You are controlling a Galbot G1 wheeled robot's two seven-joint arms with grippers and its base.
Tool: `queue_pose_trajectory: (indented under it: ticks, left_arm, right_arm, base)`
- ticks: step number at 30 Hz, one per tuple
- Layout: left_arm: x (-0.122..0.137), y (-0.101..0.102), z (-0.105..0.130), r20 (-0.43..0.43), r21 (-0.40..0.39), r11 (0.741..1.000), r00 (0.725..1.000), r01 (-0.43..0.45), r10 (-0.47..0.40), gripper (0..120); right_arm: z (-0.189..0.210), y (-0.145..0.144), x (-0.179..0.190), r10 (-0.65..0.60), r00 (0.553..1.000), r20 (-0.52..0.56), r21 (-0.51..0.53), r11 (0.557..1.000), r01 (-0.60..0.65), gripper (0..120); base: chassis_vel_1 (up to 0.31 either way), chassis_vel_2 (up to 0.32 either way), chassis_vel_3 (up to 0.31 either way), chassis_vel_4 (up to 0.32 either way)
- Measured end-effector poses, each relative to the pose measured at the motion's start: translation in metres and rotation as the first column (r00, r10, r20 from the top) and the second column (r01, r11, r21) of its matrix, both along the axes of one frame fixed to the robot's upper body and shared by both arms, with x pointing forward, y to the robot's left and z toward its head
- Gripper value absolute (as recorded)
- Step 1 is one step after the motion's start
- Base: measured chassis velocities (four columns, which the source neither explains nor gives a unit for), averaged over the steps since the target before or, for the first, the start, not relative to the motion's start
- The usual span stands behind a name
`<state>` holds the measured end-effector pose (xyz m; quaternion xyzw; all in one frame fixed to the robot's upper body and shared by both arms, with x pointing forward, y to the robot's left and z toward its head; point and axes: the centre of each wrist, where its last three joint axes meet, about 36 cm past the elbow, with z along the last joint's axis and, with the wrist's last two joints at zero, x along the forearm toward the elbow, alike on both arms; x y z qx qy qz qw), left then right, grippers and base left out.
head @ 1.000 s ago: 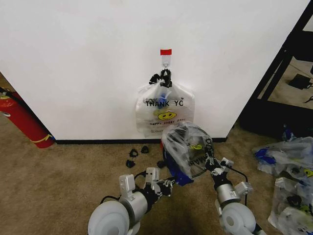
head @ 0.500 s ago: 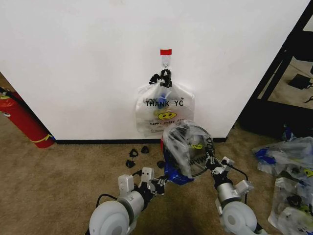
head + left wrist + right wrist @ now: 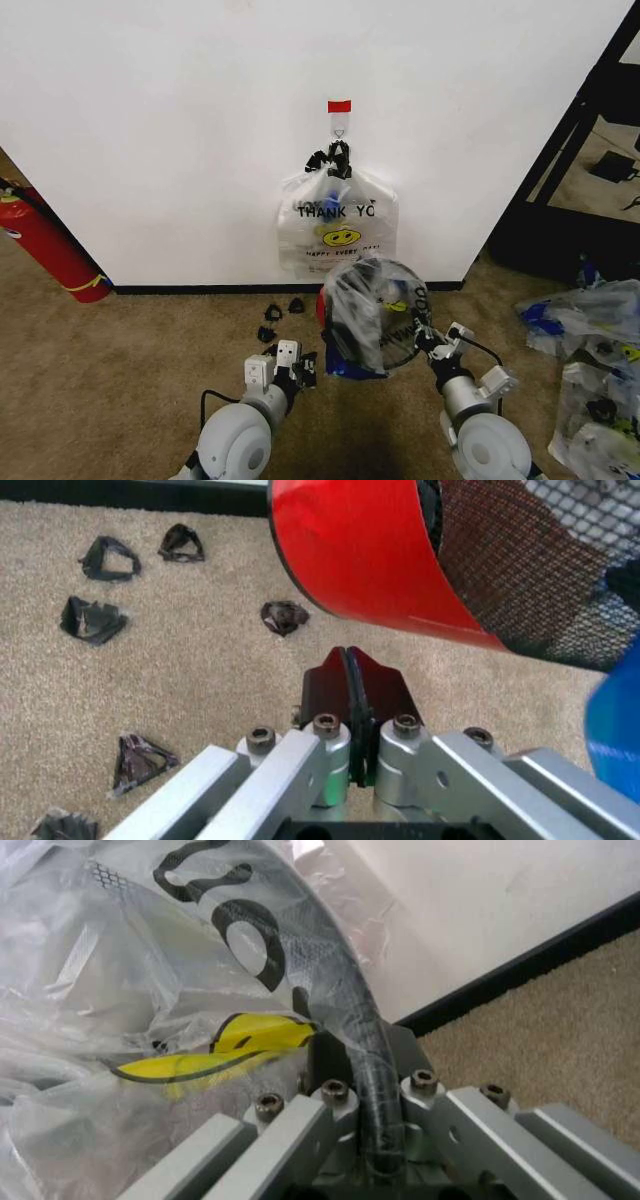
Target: Pick up the garbage bag from the wall and place it over the trash bin.
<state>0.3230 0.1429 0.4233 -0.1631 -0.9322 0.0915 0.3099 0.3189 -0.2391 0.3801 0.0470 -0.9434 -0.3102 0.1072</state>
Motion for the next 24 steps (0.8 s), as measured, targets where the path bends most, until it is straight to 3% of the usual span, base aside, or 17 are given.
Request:
queue_pose_trajectory:
  ticks: [6, 11, 12, 19, 20, 24]
  left_arm:
    - [-0.009, 0.008, -0.005, -0.008, 0.041, 0.998, 0.999, 0.052, -0.052, 5]
    - [-0.027, 0.015, -0.004, 0.046, 0.035, 0.982, 0.982, 0.184, -0.185, 26]
    - [-0.027, 0.015, -0.004, 0.046, 0.035, 0.982, 0.982, 0.184, -0.185, 26]
    - [-0.041, 0.01, 0.009, 0.204, 0.095, 0.959, 0.938, 0.266, -0.28, 56]
    - [-0.041, 0.01, 0.009, 0.204, 0.095, 0.959, 0.938, 0.266, -0.28, 56]
    - [-0.047, 0.004, 0.02, 0.239, 0.097, 0.955, 0.924, 0.282, -0.297, 74]
  right_arm:
    - [-0.006, -0.005, 0.006, -0.019, 1.0, 0.025, -0.018, 1.0, 0.019, 0]
    - [-0.014, -0.009, 0.011, -0.042, 0.998, 0.039, -0.022, 0.999, 0.043, 0]
    - [-0.014, -0.009, 0.011, -0.042, 0.998, 0.039, -0.022, 0.999, 0.043, 0]
    - [-0.015, -0.012, 0.014, -0.045, 0.998, 0.053, -0.029, 0.998, 0.047, 0]
    - [-0.015, -0.012, 0.014, -0.045, 0.998, 0.053, -0.029, 0.998, 0.047, 0]
    - [-0.015, -0.013, 0.014, -0.047, 0.997, 0.055, -0.03, 0.998, 0.049, 0]
  base:
    - [0.0, 0.0, 0.0, 0.0]
    - [0.0, 0.0, 0.0, 0.0]
    - [0.0, 0.0, 0.0, 0.0]
    - [0.0, 0.0, 0.0, 0.0]
    - [0.0, 0.0, 0.0, 0.0]
    - [0.0, 0.0, 0.0, 0.0]
